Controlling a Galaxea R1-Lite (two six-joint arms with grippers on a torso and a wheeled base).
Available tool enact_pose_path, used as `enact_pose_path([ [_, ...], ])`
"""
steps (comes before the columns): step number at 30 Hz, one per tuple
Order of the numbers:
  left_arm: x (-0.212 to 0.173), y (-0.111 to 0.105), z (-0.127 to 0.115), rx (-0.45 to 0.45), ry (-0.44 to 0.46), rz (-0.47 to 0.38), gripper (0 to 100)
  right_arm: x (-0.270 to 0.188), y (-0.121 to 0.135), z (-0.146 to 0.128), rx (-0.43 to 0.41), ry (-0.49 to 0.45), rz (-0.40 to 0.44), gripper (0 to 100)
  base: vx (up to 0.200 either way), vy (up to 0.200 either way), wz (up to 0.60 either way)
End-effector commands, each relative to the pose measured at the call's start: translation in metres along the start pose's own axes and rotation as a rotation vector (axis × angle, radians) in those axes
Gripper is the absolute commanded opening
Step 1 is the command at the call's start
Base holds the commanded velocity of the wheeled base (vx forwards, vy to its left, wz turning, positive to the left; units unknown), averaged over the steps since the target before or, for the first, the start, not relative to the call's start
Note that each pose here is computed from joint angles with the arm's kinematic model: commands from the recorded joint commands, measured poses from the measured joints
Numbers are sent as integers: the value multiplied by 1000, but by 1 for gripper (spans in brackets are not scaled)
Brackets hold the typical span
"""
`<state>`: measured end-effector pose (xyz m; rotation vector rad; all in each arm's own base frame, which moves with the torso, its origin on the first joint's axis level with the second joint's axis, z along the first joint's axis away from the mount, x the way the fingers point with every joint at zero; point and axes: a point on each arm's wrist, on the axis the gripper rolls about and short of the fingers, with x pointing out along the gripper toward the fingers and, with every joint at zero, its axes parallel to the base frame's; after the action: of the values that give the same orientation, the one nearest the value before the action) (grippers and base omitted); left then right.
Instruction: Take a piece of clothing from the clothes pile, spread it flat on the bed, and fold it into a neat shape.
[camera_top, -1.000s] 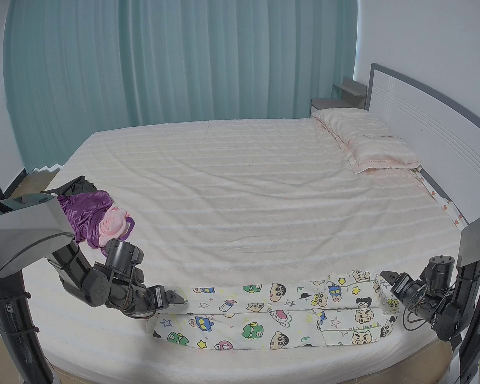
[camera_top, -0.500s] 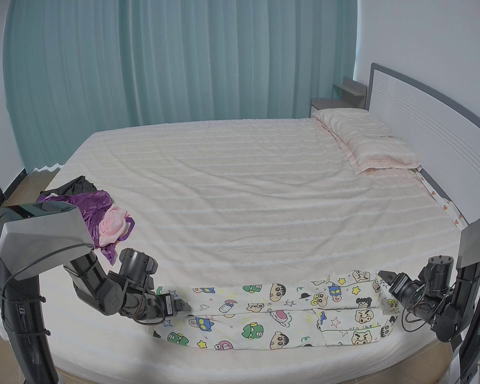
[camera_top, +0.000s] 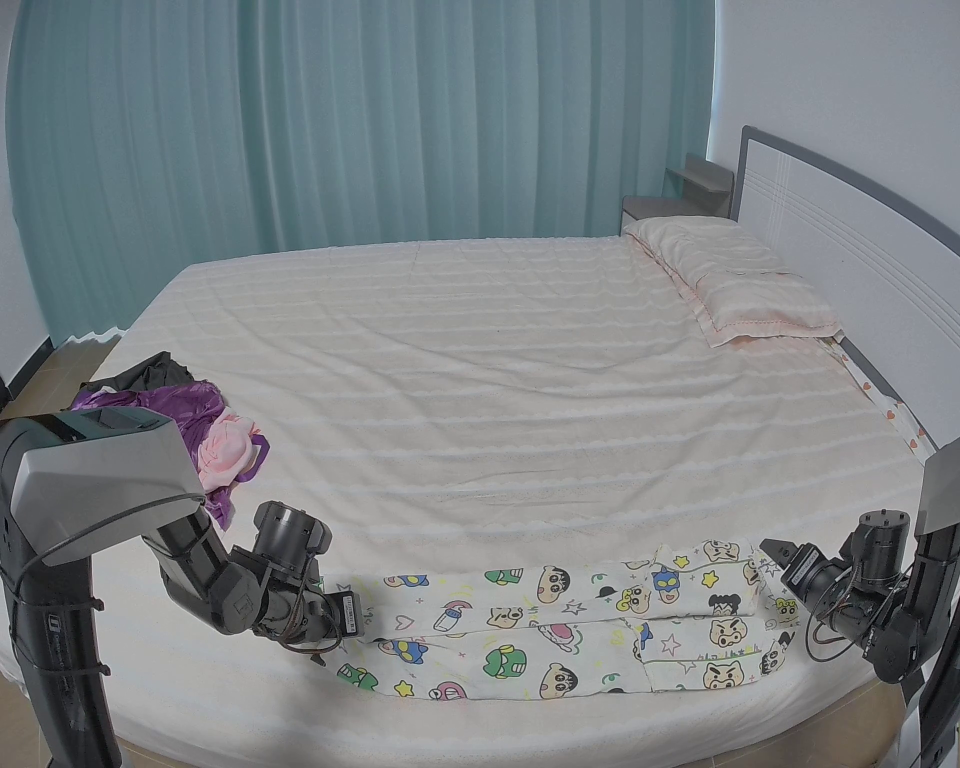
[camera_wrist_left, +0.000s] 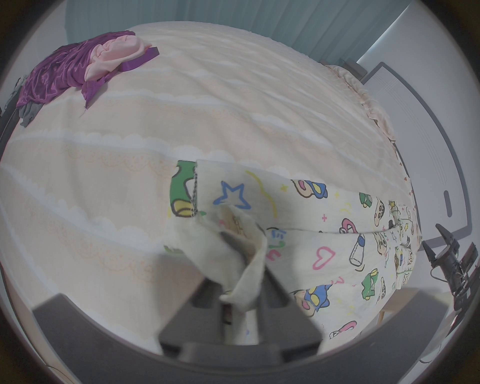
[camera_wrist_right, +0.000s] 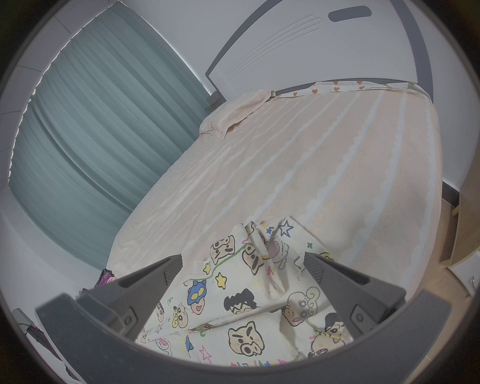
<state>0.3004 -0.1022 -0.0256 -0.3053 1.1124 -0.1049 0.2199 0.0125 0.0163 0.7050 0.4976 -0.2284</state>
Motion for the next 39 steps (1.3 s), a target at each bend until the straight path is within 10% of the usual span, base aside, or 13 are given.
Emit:
enact_pose_path([
  [1,0,0,1,-2,-4,0,0,-3,-2,-2,3,9,-8,100,0,0,0],
  [28,-60,39,20,-108,-70,18,0,-3,-2,-2,33,7,-12,100,0,0,0],
  [39,-100,94,34,-213,-113,9,0,-3,-2,-2,35,5,-12,100,0,0,0],
])
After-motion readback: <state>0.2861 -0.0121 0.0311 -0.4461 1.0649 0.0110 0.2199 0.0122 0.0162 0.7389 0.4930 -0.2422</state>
